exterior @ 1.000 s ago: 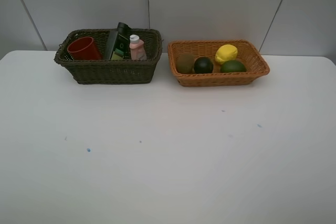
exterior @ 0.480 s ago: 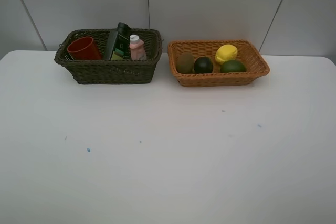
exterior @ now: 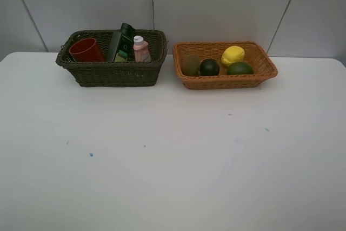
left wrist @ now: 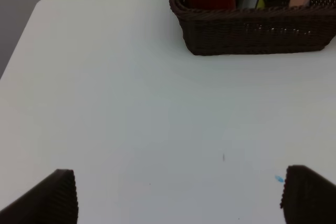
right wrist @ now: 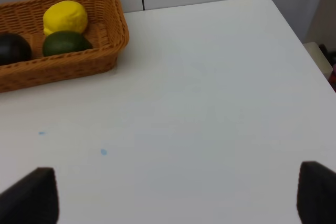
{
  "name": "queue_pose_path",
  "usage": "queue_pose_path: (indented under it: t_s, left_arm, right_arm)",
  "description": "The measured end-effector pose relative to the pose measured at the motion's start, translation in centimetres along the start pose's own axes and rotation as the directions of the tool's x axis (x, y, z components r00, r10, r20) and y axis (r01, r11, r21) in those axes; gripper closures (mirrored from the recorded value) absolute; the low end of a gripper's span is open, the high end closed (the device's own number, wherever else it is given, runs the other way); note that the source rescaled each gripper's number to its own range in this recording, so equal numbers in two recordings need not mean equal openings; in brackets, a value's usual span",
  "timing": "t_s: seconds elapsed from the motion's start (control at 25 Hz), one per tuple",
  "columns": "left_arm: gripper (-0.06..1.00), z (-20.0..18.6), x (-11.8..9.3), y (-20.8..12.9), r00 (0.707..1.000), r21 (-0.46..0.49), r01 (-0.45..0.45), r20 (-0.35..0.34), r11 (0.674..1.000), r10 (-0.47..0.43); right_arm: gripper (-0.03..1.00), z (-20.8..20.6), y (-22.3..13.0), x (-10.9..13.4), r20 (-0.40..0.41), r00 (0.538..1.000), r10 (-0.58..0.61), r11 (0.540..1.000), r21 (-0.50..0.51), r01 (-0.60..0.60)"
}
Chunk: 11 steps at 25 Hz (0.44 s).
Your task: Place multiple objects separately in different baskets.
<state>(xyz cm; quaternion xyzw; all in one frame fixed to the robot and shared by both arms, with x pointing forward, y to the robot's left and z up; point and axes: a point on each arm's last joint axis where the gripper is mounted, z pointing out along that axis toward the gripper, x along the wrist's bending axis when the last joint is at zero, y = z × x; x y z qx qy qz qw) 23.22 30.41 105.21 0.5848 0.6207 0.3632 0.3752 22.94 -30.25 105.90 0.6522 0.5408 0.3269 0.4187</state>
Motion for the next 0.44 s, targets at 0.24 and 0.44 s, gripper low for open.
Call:
queue_pose_path:
  t_s: [0.24,0.44]
  left_arm:
    - [-0.06,0.00,0.00,0.00,1.000,0.000,0.000,0.000,1.000,0.000]
    - [-0.06,0.00,0.00,0.00,1.000,0.000,0.000,0.000,1.000,0.000]
  right_arm:
    - [-0.02,0.00,0.00,0.00,0.000,1.000,0.000,1.000,0.000,0.000]
    - [-0.02,0.01,0.00,-0.02,-0.019,1.000,-0.009,1.000,-0.001,0.009]
